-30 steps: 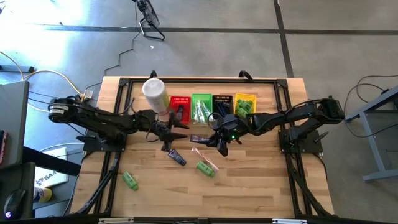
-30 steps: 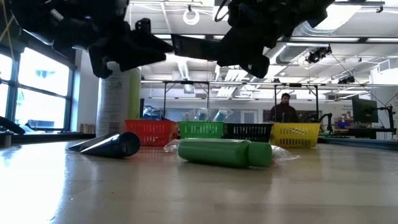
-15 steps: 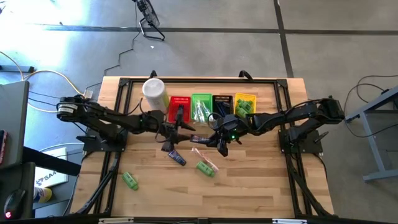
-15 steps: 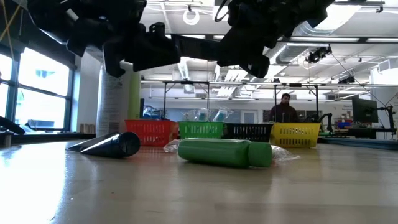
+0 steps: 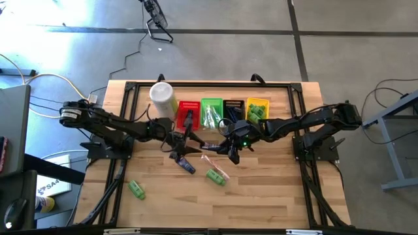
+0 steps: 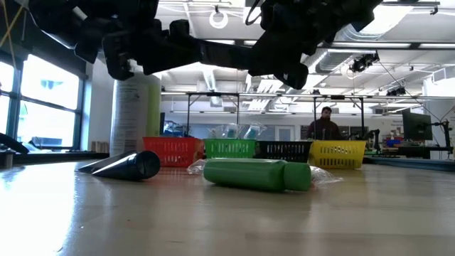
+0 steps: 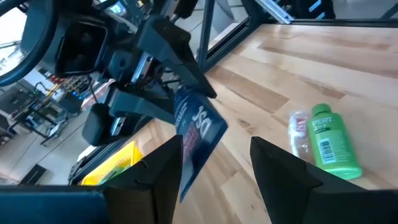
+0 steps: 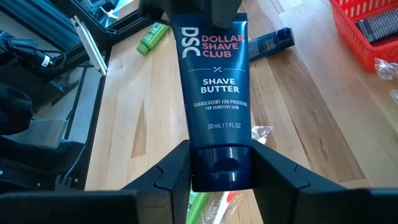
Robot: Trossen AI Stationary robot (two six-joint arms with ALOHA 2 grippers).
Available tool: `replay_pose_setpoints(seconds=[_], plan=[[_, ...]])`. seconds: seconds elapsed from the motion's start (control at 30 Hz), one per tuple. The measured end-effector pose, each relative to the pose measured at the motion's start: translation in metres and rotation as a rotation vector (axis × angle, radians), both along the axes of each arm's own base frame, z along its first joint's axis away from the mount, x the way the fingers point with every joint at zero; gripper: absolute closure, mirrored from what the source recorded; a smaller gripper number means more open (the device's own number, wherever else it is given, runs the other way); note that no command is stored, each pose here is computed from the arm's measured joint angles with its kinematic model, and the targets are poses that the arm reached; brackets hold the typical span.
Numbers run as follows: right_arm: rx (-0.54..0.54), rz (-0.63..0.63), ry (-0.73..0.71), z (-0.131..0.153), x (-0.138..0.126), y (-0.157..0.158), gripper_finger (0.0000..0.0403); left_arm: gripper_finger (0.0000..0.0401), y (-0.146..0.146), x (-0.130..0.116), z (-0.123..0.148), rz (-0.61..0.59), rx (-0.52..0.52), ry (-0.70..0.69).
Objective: Pick & Place Travel size toiletries
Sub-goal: Put the blue shave cream into the red bin
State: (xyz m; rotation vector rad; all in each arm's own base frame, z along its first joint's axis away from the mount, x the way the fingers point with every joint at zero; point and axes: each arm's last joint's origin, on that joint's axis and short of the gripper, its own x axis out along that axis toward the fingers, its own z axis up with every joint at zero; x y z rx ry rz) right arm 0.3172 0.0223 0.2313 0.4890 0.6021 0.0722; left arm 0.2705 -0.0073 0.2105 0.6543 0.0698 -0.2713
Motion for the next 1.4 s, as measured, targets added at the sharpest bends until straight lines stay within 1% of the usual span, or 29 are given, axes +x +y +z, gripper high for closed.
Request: replay_pose_setpoints(seconds=[0.1,0.17,0.33,0.5,0.67,0.97,1.07,1.2,1.4], plan=[[-0.001,-0.002,0.000,0.0000,0.0000,-0.0001,0.0271,0.0226,-0.0031,0.0000,-0.0001,0.013,0.004,0.000],[-0.001,-0.002,0.000,0.0000,0.0000,-0.0001,0.0270,0.0240,-0.0038,0.0001,-0.0001,0.031,0.008,-0.001],[-0.001,-0.003,0.000,0.0000,0.0000,-0.0001,0.0270,0.0300,-0.0021,0.0003,-0.0001,0.068,0.013,-0.001],[0.002,0.000,0.000,0.0000,0.0000,0.0002,0.0269,0.0359,-0.0022,0.0003,0.0000,0.065,0.012,-0.002],[0.005,-0.001,0.000,0.0001,0.0000,0.0002,0.0269,0.0395,-0.0023,0.0002,-0.0001,0.061,0.012,-0.001],[0.002,0.004,-0.001,0.0001,0.0000,0.0003,0.0269,0.0399,-0.0023,0.0002,-0.0004,0.062,0.009,0.003],[-0.024,0.011,-0.007,0.0001,0.0001,0.0000,0.0261,0.0400,-0.0023,0.0001,-0.0005,0.062,0.009,0.004],[-0.053,0.026,-0.026,0.0011,0.0007,0.0001,0.0233,0.0400,-0.0025,-0.0001,-0.0015,0.062,0.004,0.012],[-0.053,0.026,-0.034,0.0018,0.0011,-0.0001,0.0172,0.0401,-0.0024,-0.0001,-0.0014,0.062,0.005,0.011]])
